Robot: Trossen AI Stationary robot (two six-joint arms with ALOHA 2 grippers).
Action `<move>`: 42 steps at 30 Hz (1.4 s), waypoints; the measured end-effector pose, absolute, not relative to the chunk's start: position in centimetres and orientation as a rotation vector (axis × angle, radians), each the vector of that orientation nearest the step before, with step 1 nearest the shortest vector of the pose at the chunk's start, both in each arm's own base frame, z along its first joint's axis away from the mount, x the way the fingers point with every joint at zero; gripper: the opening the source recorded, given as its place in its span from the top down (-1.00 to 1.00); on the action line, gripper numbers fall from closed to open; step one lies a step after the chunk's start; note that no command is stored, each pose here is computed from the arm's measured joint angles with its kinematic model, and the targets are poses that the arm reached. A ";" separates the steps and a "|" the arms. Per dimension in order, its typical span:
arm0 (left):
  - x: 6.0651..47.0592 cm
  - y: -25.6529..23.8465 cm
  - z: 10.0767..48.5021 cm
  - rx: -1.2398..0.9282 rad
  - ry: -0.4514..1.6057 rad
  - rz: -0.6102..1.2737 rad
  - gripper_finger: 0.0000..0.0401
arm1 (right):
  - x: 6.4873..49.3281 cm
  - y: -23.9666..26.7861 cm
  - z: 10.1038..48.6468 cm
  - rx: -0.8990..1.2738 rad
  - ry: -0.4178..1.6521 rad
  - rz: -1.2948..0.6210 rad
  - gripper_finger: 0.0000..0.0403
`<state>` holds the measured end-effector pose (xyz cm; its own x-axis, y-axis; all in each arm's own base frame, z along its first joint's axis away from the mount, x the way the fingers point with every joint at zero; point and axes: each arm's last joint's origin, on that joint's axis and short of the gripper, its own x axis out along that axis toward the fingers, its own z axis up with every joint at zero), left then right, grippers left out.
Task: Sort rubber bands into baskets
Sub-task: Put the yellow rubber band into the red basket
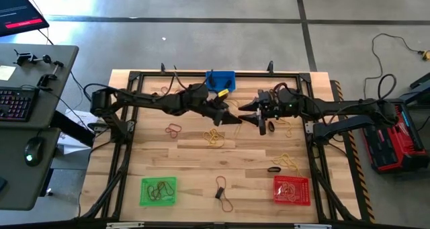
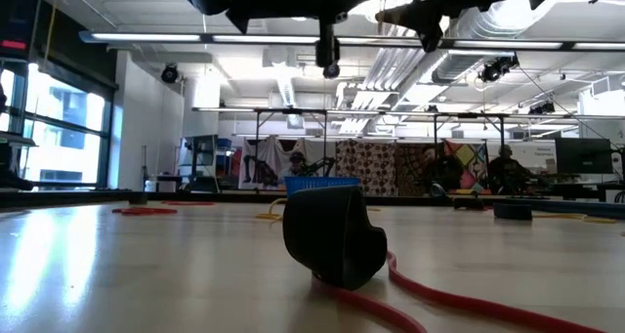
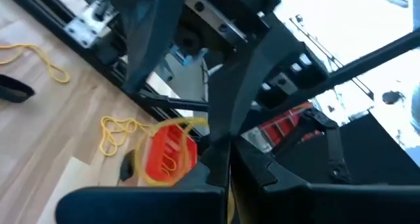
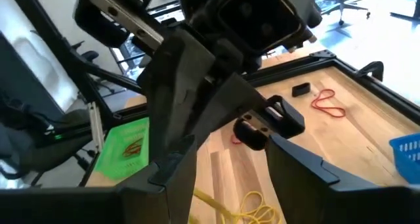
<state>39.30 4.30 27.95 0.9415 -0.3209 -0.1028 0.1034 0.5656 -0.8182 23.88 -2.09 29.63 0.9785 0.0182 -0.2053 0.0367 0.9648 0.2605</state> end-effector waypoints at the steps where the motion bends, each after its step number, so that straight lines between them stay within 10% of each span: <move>1: 39.3 4.4 28.1 -0.936 0.256 -0.269 1.00 | 23.9 -2.1 29.6 0.265 0.211 -0.009 0.15; 30: 39.0 6.2 28.1 -0.969 0.264 -0.284 1.00 | 25.0 -0.2 32.3 -0.064 0.466 -0.011 0.10; 42: 38.9 6.5 28.2 -0.961 0.253 -0.271 1.00 | 24.6 -0.4 33.9 -0.098 0.534 -0.054 0.93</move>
